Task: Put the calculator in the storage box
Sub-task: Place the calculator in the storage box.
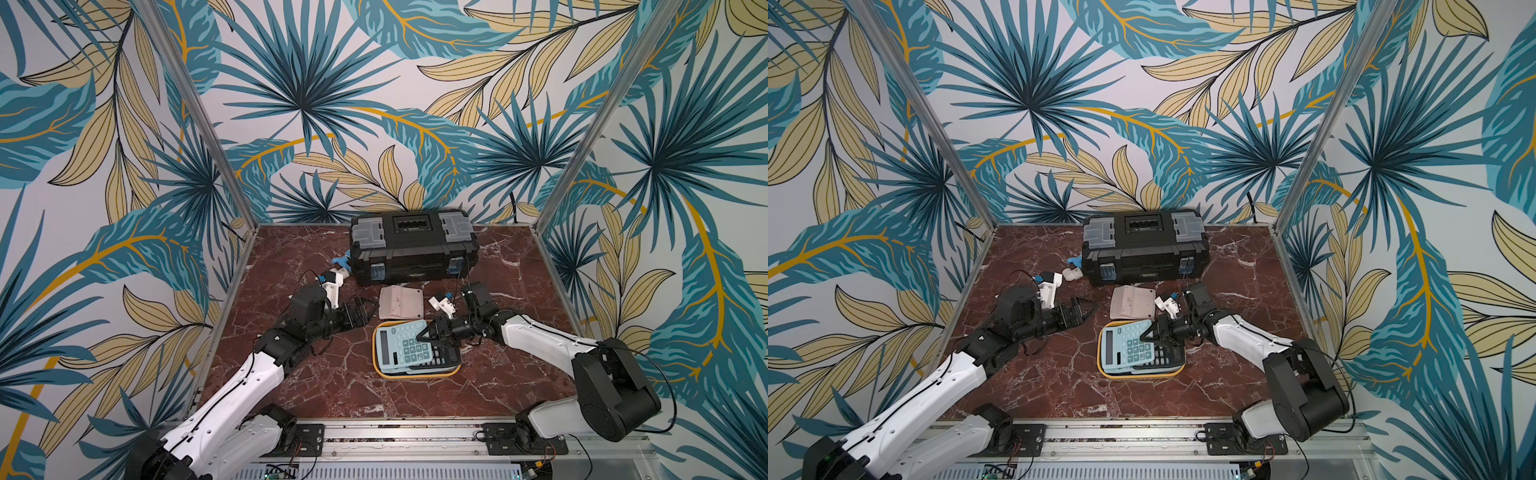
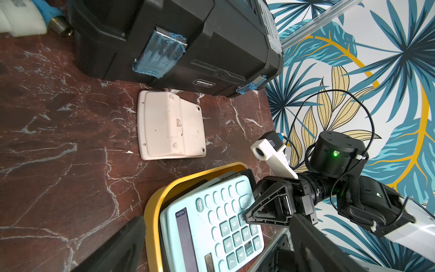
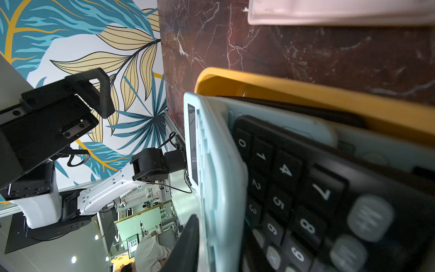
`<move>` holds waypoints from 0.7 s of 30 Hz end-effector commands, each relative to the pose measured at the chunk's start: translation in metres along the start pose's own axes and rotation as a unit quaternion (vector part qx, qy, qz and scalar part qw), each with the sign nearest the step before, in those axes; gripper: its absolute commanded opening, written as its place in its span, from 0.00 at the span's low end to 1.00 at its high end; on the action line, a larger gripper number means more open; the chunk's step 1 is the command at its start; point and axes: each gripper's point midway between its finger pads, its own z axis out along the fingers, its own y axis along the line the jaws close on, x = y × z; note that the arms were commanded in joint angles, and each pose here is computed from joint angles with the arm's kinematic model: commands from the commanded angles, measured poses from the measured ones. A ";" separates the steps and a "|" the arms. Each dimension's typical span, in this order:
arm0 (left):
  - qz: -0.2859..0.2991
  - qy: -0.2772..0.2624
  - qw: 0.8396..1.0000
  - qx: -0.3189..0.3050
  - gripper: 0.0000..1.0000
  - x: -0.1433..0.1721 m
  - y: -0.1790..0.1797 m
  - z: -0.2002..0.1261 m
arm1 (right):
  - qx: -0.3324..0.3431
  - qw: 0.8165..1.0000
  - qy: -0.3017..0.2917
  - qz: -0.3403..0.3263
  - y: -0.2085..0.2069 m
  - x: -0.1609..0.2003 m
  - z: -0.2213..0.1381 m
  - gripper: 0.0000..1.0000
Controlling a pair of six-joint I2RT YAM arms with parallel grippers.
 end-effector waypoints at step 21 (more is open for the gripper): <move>0.015 -0.014 1.000 0.010 1.00 -0.009 -0.012 -0.008 | 0.072 0.997 -0.001 -0.013 -0.004 0.003 -0.015 0.39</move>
